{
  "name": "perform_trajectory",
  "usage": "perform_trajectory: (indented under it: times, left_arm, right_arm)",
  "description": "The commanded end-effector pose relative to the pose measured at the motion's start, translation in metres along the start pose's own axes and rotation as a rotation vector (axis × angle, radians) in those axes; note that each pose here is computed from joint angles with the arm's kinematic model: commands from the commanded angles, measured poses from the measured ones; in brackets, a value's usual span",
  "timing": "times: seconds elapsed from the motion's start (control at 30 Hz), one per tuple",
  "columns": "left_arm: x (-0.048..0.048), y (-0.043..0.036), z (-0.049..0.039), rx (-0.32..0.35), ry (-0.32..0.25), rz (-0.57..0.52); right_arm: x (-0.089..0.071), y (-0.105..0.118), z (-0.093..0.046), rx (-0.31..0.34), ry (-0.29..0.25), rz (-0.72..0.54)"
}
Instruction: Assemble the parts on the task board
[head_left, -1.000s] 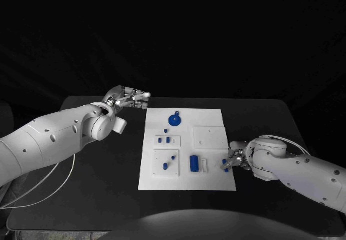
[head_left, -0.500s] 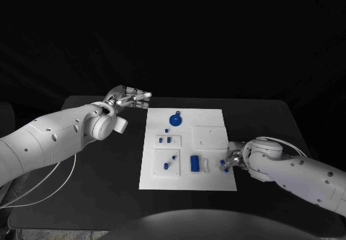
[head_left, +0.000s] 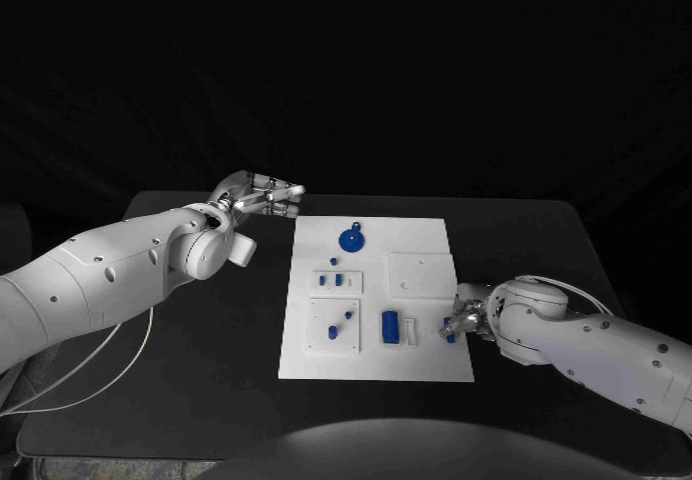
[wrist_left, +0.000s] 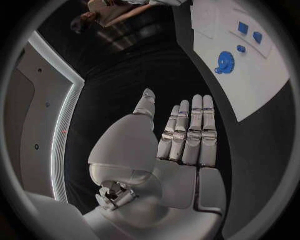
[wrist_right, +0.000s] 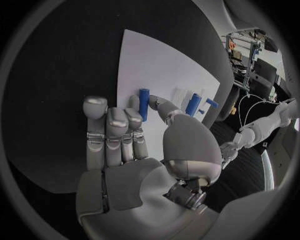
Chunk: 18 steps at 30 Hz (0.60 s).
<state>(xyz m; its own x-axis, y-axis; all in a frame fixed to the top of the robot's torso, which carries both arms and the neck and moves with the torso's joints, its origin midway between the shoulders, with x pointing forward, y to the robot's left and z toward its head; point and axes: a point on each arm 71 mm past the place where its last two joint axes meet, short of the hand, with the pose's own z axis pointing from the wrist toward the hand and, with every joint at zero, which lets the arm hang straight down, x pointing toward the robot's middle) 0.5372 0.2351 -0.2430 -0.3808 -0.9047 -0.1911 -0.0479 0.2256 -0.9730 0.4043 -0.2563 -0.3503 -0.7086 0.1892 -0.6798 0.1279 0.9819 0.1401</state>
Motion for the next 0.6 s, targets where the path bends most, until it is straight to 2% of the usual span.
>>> perform_trajectory:
  times: [0.03,0.27,0.6]
  left_arm:
    - [0.0025,-0.0006,0.0002,0.002,0.019,-0.01]
    - [0.0026,-0.0003,0.0003,0.0,0.02,-0.009]
    - [0.0026,-0.0001,0.0003,-0.002,0.022,-0.008]
  right_arm:
    - [0.02,-0.004,0.003,0.015,0.075,0.056]
    - [0.02,0.001,-0.003,-0.022,0.091,0.13]
    - [0.014,0.015,-0.013,-0.083,0.072,0.195]
